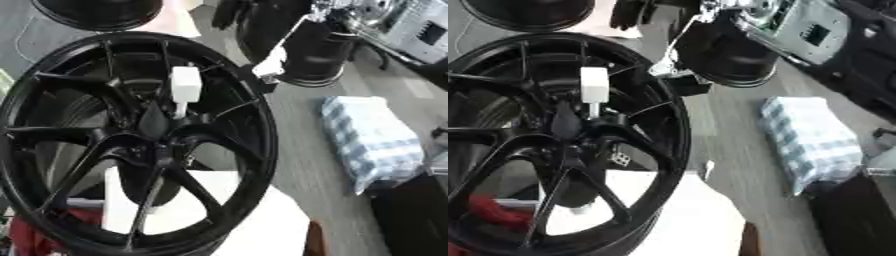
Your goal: Pull the pin out of the wheel hub.
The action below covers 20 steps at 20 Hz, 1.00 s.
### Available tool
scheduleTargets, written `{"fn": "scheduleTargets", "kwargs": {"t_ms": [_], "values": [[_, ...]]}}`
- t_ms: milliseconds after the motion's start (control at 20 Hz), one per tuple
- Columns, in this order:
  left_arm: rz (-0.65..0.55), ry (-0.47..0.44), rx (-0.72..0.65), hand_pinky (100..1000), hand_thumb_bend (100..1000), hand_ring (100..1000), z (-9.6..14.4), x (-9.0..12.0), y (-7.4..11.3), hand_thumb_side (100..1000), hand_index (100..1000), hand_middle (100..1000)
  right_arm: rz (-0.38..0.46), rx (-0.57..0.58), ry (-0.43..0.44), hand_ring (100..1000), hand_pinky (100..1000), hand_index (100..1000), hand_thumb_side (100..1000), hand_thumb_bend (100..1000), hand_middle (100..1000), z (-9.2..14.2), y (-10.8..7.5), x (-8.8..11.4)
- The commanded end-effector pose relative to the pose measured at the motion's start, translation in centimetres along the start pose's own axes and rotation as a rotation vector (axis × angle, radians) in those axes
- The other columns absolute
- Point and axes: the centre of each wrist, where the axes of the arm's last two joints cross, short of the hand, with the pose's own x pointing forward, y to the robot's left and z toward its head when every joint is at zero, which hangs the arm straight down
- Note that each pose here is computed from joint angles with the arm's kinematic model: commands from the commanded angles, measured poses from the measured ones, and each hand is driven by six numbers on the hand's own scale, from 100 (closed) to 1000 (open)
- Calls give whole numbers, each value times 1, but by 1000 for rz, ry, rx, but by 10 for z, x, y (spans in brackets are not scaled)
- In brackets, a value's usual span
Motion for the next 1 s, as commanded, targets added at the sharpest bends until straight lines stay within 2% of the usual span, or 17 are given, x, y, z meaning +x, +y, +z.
{"fn": "scheduleTargets", "kwargs": {"t_ms": [50,150,350,500,550,1000], "values": [[-23,-21,-13,971,105,656,-5,8,3,779,817,605,-12,21,21,762,746,753,181,500,668,1,-13,4],[-23,-21,-13,971,105,655,-5,8,3,782,817,605,-18,41,22,775,745,764,201,500,685,1,-17,6],[-25,-22,-21,972,105,654,-7,8,1,784,817,604,-59,91,31,784,745,775,208,497,700,-19,-21,6],[-28,-20,-19,972,105,654,-6,7,1,784,817,604,-64,122,35,784,745,775,208,497,700,-24,-26,5],[-28,-19,-18,973,109,653,-6,7,1,790,817,604,-63,132,35,813,747,817,267,544,754,-25,-28,4],[-28,-7,-15,974,112,644,-7,7,-1,794,816,604,-73,209,13,814,740,823,286,545,756,-33,-39,3]]}}
